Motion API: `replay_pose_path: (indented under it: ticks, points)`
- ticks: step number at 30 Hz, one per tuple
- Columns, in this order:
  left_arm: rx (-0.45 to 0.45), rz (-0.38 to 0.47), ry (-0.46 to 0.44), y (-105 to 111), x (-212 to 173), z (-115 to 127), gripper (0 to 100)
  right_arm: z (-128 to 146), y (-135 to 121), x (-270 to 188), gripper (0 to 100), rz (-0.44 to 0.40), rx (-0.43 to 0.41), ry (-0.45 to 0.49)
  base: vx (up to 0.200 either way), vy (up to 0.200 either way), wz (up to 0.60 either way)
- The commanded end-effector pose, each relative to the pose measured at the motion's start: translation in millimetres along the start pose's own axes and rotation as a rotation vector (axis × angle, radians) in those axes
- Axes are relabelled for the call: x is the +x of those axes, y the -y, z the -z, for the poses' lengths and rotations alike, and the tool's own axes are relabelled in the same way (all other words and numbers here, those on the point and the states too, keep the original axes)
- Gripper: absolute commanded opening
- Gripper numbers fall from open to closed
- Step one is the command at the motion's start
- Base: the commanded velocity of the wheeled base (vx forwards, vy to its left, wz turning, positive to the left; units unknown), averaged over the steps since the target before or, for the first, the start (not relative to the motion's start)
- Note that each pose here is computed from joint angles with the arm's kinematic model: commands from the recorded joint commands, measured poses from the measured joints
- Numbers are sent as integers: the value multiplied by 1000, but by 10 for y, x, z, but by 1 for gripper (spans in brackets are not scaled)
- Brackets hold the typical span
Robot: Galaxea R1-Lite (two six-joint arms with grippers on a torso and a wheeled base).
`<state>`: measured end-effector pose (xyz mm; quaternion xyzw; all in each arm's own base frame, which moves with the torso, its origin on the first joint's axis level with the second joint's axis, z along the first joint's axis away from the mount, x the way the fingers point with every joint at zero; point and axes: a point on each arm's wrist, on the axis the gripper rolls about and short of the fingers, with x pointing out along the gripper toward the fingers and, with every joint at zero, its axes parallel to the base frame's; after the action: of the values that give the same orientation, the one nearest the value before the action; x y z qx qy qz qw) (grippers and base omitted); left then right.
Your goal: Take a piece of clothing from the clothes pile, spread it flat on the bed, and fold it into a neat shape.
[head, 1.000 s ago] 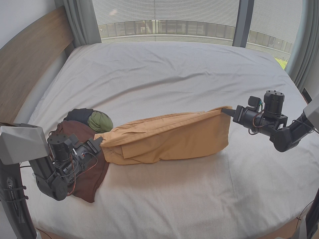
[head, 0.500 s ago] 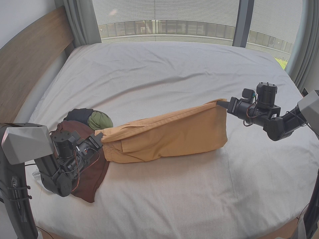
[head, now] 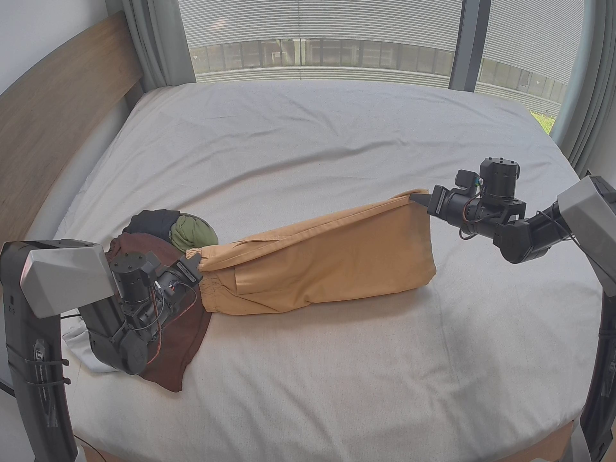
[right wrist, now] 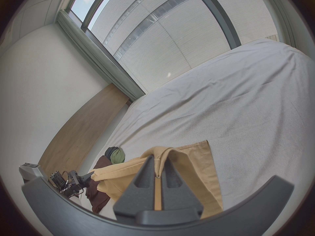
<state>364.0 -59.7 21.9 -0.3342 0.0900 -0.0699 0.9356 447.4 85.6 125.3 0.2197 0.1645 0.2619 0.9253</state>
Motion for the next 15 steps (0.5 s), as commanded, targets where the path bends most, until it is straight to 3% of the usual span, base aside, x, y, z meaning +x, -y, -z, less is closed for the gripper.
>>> replay_pose_path:
  ticks: [1, 15]
  points:
    - [-1, -9, 15, -41, 80, 25, 0, 64, 94, 146, 0, 2, 3, -6, 0, 0, 0]
    - [-21, -17, 72, -114, 291, -32, 0, 54, 210, 383, 0, 32, -8, 36, 0, 0, 0]
